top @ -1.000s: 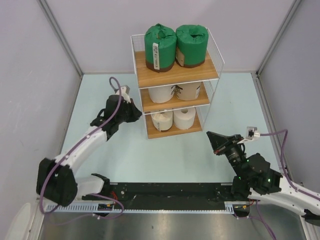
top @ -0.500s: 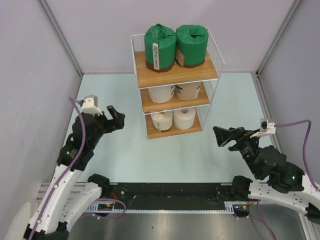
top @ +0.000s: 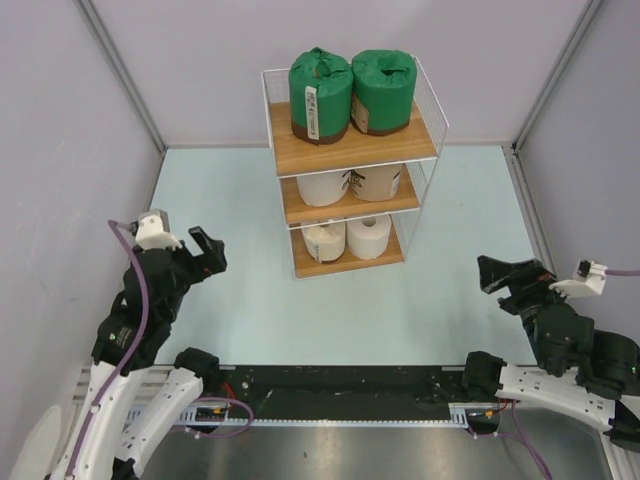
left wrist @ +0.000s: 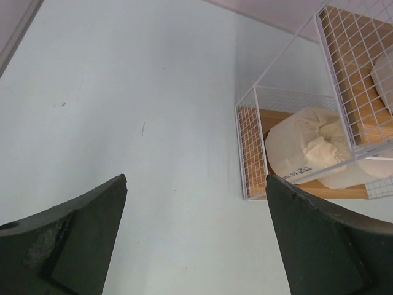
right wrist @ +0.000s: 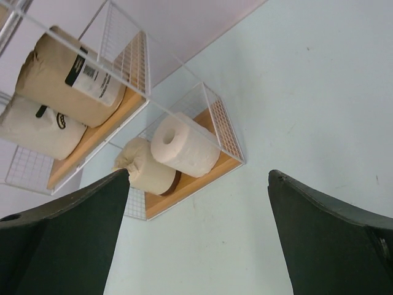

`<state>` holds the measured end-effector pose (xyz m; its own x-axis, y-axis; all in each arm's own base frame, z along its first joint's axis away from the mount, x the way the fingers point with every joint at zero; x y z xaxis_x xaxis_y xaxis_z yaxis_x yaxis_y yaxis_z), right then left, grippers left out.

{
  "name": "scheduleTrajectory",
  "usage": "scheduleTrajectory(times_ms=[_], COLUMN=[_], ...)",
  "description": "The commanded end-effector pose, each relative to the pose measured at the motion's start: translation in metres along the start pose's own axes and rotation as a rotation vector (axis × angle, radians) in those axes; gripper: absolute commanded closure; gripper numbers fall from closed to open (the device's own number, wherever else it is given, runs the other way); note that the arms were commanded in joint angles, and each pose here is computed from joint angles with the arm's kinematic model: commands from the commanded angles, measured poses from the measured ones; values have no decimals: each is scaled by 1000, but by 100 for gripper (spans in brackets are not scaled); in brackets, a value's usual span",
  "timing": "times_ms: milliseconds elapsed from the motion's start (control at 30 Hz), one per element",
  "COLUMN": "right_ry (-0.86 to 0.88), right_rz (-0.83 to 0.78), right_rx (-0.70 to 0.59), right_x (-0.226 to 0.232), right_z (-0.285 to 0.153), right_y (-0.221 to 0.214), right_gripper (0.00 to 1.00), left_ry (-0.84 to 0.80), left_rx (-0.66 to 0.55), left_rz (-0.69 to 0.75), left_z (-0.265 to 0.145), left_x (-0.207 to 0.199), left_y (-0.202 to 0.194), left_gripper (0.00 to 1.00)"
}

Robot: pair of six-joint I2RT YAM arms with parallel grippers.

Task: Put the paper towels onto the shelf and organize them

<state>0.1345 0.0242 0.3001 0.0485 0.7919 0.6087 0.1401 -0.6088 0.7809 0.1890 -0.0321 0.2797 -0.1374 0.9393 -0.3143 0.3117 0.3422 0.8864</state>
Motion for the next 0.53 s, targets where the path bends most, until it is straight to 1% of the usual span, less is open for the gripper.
scheduleTrajectory(times_ms=[0, 233, 500], right_ry=[-39, -22, -25], right_rz=[89, 123, 115], right_rx=[-55, -46, -44], right_x=[-30, -37, -34], right_z=[-9, -14, -13], right_y=[17, 19, 18], right_gripper=[0, 0, 0], left_ry=[40, 32, 3], left_rx=[-29, -40, -66], left_rz=[-3, -23, -30], left_z=[-7, -9, -14], left_x=[11, 12, 10], left_y=[0, -2, 1], left_gripper=[0, 0, 0])
Point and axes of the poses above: each gripper's point midway between its finger pads, its own z axis out along the fingers, its own x axis along the line the jaws close on, y = z × x, the point moved 3 cm from there along -z, back along the fingers, and after that the axes turned 2 degrees about -z, right-handed, at the moved point
